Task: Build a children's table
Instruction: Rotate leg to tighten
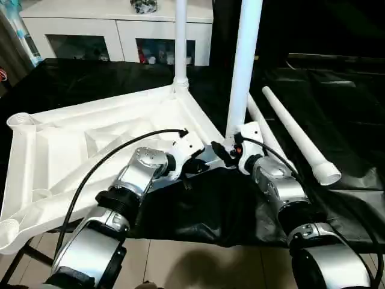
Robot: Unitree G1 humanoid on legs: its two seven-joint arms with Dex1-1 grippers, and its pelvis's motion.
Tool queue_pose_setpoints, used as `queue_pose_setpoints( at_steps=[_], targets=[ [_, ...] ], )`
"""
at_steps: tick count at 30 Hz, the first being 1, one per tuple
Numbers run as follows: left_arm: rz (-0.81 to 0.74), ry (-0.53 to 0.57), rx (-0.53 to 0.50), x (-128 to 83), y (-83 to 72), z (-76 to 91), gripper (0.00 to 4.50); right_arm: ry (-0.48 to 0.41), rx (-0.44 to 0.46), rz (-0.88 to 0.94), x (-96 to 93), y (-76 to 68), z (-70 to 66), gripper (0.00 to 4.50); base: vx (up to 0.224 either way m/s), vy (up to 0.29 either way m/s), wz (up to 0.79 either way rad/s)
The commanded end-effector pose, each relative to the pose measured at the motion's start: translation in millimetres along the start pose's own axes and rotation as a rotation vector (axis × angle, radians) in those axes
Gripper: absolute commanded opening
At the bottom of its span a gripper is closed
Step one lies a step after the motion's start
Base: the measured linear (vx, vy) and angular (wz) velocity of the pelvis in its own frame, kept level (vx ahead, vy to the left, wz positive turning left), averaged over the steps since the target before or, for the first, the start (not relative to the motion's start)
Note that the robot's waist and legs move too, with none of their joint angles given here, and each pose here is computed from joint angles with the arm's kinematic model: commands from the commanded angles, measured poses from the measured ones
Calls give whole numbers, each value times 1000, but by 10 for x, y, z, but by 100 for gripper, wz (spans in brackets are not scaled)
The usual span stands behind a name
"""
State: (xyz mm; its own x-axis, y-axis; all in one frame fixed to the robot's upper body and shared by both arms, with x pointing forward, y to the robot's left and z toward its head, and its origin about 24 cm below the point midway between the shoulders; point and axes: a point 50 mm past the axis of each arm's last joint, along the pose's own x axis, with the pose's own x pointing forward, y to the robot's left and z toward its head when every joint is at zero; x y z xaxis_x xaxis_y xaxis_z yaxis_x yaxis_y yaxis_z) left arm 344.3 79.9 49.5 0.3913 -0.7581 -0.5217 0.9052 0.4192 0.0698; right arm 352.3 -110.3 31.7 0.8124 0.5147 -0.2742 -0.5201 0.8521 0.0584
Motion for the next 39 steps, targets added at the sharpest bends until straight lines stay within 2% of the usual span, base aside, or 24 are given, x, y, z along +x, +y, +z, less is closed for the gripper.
queue_pose_setpoints(
  at_steps=[1, 4, 8, 14, 15, 18, 20, 23, 24, 26, 35, 36, 37, 39],
  targets=[
    [-78, -142, 100, 65, -113, 343, 0, 85, -5, 207, 44, 306, -218, 395, 0, 0, 0],
    [-109, -140, 112, 40, -120, 326, 0, 73, -36, 284, -5, 285, -213, 395, 0, 0, 0],
    [-202, -128, 138, -48, -133, 264, 0, 51, -93, 493, -186, 232, -178, 395, 0, 0, 0],
    [-290, -83, 156, -161, -106, 160, 0, 91, -152, 734, -431, 165, -163, 395, 0, 0, 0],
    [-293, -80, 157, -167, -103, 155, 0, 95, -152, 744, -443, 163, -164, 371, 0, 0, 0],
    [-322, -63, 164, -214, -93, 121, 0, 132, -164, 826, -538, 150, -173, 360, 0, 0, 0],
    [-345, -48, 172, -253, -84, 94, 0, 170, -177, 887, -612, 149, -189, 333, 0, 0, 0],
    [-357, -37, 175, -278, -69, 72, 0, 187, -178, 914, -643, 155, -191, 322, 0, 0, 0],
    [-361, -34, 176, -285, -66, 66, 0, 189, -177, 916, -648, 158, -192, 300, 0, 0, 0],
    [-364, -32, 176, -289, -63, 62, 0, 193, -175, 922, -654, 164, -198, 291, 0, 0, 0],
    [-335, -48, 167, -276, -46, 65, 0, 188, -152, 895, -651, 223, -269, 278, 0, 0, 0],
    [-290, -67, 147, -248, -24, 93, 0, 162, -142, 807, -579, 221, -285, 277, 0, 0, 0],
    [-285, -68, 145, -244, -21, 97, 0, 159, -139, 794, -568, 219, -286, 277, 0, 0, 0],
    [-222, -85, 126, -201, 11, 137, 0, 139, -85, 630, -441, 197, -306, 276, 0, 0, 0]
  ],
)
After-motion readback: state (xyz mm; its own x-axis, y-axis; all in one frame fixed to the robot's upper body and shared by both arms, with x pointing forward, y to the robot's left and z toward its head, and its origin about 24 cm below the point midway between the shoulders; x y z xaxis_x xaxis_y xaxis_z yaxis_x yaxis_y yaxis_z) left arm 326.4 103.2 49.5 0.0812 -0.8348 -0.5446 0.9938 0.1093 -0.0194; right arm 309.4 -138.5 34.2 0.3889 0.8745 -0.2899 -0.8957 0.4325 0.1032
